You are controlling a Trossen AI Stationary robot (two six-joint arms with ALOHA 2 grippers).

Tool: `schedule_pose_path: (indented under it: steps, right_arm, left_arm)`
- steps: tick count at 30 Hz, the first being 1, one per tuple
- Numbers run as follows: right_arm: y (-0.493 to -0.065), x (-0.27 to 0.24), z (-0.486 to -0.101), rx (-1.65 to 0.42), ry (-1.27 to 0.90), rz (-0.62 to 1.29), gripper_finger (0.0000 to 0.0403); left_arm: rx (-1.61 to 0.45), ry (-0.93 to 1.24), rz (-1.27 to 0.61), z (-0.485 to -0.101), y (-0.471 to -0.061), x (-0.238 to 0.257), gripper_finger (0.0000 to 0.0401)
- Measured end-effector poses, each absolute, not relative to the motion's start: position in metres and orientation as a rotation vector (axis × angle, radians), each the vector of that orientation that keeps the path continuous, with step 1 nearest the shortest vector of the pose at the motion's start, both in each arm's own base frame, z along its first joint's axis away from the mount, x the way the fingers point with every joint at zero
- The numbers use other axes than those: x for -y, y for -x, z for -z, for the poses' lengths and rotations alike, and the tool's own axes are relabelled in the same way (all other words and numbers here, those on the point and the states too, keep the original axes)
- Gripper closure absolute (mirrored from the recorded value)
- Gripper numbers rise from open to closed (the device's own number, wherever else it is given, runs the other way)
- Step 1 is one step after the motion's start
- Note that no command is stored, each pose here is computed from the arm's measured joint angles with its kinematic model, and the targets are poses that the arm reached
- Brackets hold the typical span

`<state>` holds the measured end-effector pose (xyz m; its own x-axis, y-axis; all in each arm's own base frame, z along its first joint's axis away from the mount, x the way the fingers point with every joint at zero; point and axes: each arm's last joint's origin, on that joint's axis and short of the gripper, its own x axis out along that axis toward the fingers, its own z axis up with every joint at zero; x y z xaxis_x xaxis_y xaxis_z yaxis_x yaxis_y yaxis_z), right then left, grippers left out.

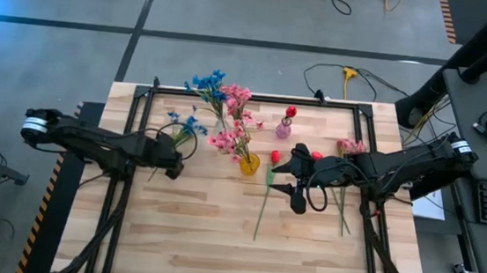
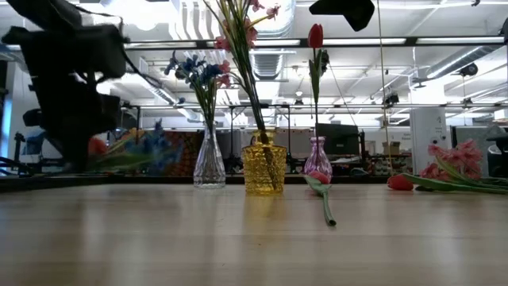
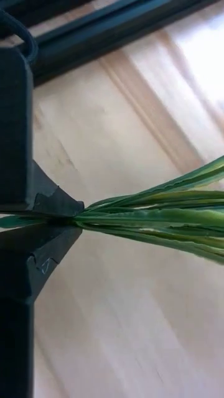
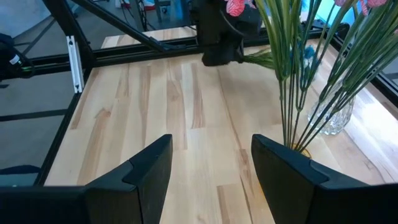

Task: Sort flowers into vase by color
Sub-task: Put the blue flowers into the transparent vase

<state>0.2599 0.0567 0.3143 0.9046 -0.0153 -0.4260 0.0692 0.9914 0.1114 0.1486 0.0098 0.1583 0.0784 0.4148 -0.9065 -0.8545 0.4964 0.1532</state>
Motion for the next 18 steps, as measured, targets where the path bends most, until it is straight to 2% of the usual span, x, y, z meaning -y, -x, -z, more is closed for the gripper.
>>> schedule_pose_path:
  steps: [6, 18]
  right_arm:
    - [-0.26, -0.057, -0.314, -0.439, -0.125, 0.044, 0.019]
    - [-0.26, -0.057, -0.314, -0.438, -0.123, 0.044, 0.019]
  left_arm:
    - [-0.971, 0.506, -0.933, -0.178, -0.14, -0.001, 0.0401]
    - [-0.809, 0.532, -0.688, -0.204, -0.118, 0.017, 0.0401]
